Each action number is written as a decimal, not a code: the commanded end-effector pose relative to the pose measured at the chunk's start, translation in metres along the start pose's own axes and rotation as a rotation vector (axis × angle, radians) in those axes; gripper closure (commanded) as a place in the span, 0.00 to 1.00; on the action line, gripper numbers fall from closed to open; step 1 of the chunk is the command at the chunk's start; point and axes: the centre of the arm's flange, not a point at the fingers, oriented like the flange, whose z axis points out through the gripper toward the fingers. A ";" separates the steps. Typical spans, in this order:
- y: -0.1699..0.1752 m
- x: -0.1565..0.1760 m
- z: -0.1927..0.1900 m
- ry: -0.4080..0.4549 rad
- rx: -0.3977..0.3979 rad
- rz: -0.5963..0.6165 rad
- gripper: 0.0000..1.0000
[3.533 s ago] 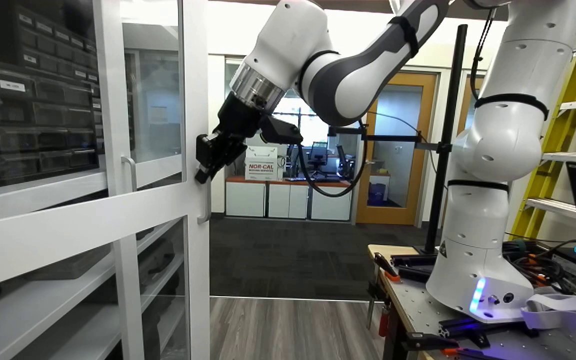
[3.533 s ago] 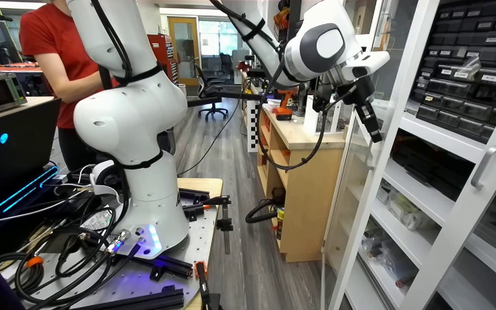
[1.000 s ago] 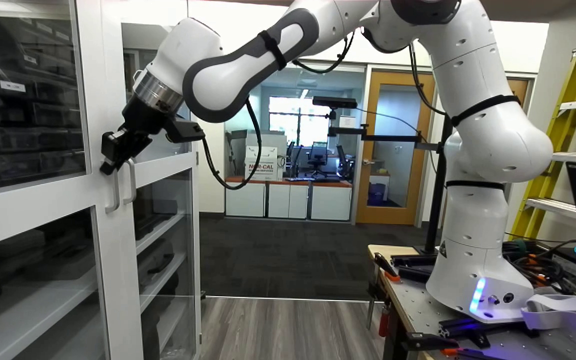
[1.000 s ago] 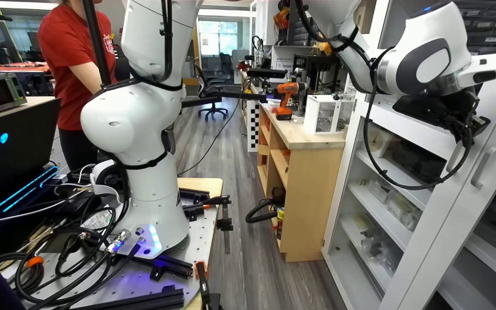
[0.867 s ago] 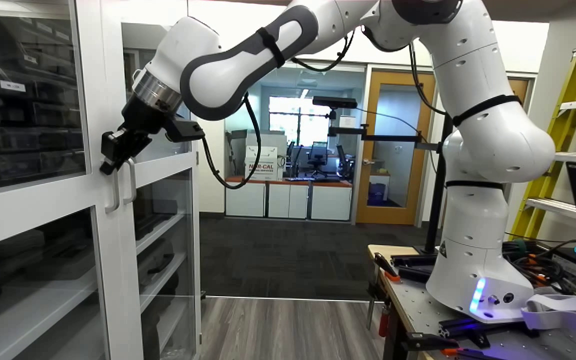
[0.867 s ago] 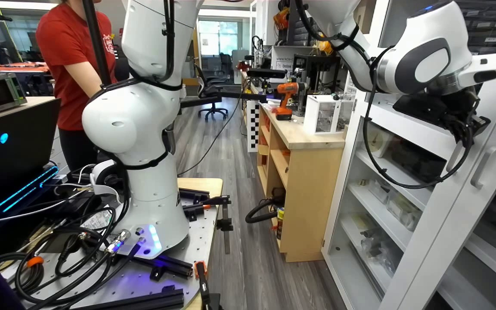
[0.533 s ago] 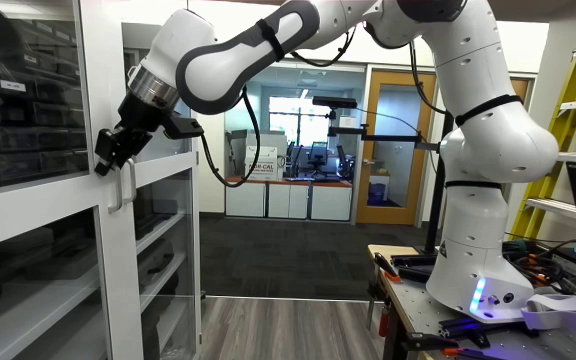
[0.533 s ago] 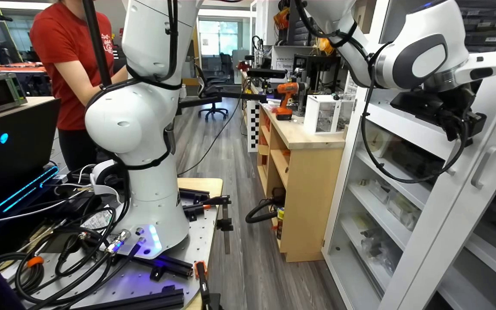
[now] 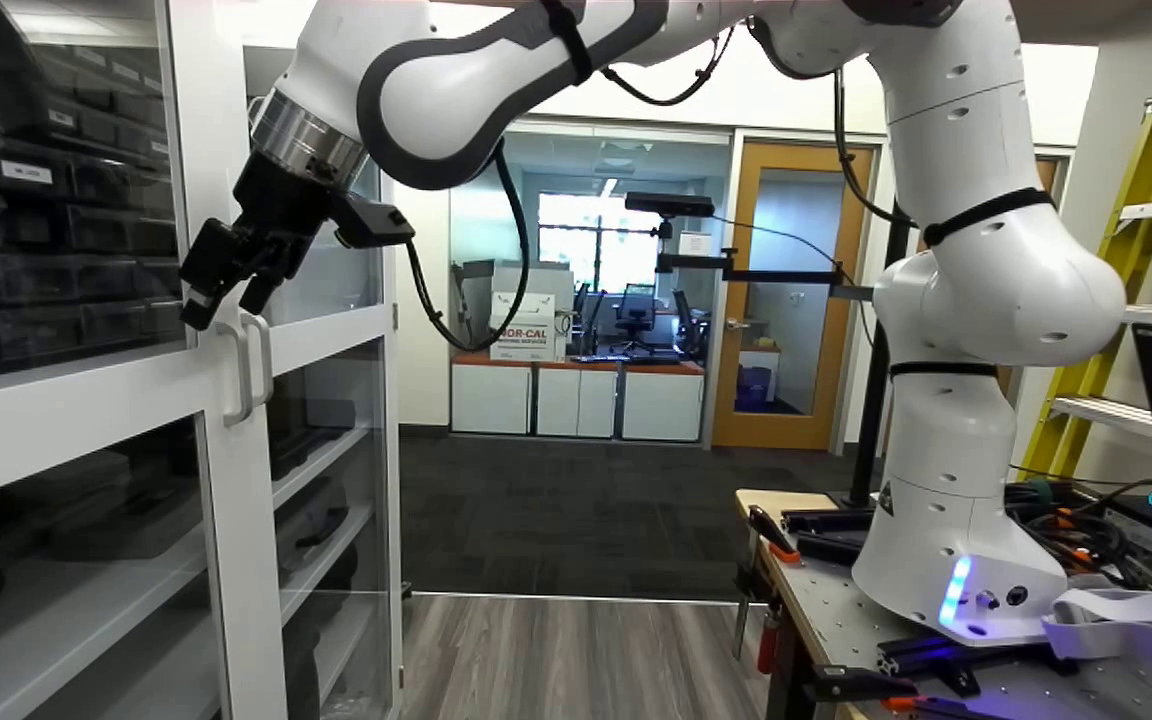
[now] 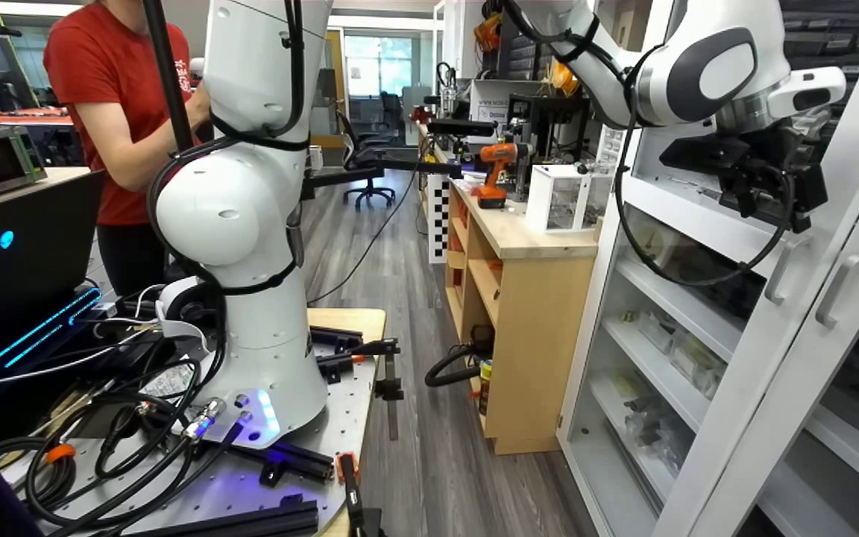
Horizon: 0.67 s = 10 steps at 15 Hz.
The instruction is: Push and close the glass door
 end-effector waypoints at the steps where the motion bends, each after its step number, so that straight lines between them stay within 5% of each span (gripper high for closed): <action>1: 0.004 -0.022 -0.033 -0.066 -0.060 -0.001 0.00; 8: 0.026 -0.056 -0.059 -0.174 -0.073 0.074 0.00; 10: 0.024 -0.039 -0.039 -0.155 -0.069 0.040 0.00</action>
